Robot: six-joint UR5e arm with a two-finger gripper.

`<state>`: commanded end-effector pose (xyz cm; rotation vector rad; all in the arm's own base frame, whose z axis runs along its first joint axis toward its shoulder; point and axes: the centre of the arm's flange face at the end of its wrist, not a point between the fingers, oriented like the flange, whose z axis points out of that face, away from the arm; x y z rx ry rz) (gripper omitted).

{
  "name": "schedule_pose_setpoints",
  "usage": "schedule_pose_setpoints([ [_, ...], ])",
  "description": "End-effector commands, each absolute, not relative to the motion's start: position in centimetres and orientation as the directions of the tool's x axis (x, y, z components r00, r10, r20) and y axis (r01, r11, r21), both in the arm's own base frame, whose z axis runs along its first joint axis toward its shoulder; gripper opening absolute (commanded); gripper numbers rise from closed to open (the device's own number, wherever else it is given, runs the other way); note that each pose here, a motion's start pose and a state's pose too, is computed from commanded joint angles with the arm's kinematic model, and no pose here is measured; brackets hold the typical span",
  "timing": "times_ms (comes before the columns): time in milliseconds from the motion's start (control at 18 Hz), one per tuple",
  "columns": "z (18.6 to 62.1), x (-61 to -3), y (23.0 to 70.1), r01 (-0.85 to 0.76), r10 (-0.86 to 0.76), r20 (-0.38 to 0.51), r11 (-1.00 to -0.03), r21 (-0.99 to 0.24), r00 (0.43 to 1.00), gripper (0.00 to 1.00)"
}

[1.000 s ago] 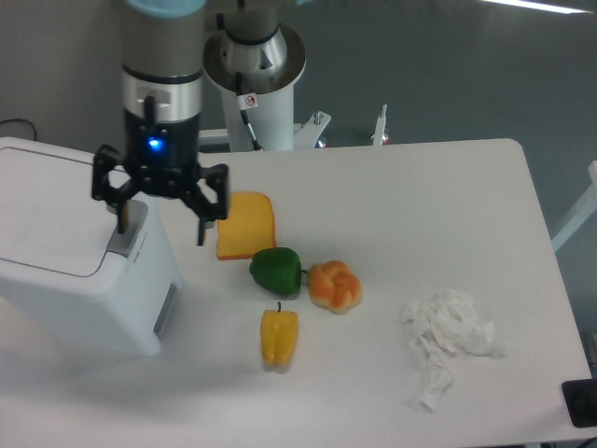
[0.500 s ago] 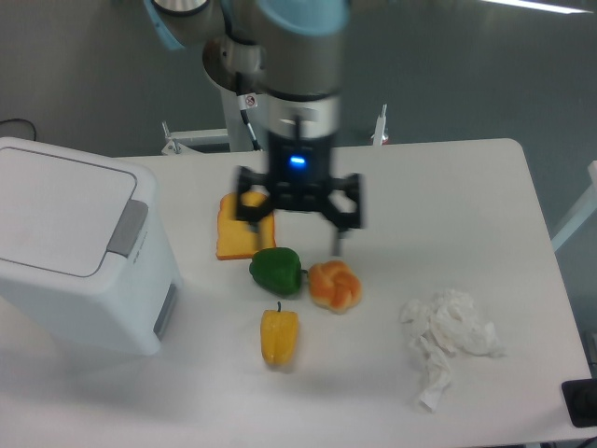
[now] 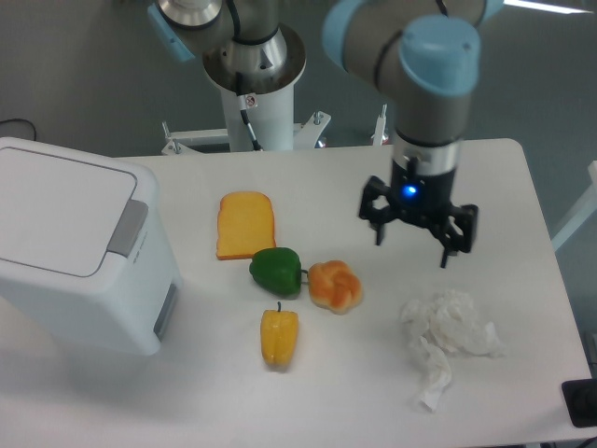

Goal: Close the trash can

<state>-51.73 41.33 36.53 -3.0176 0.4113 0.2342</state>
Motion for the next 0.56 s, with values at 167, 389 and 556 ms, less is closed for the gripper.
schedule_pose_setpoints([
  [167, 34.8, -53.1, 41.3, -0.324, -0.317, -0.148, -0.946, -0.024, 0.937, 1.00],
  [389, 33.7, -53.7, 41.3, -0.327, -0.320, -0.133, -0.945, -0.031, 0.938, 1.00],
  [556, 33.9, -53.9, 41.1, -0.322, -0.316, -0.135, -0.946, -0.032, 0.939, 1.00],
])
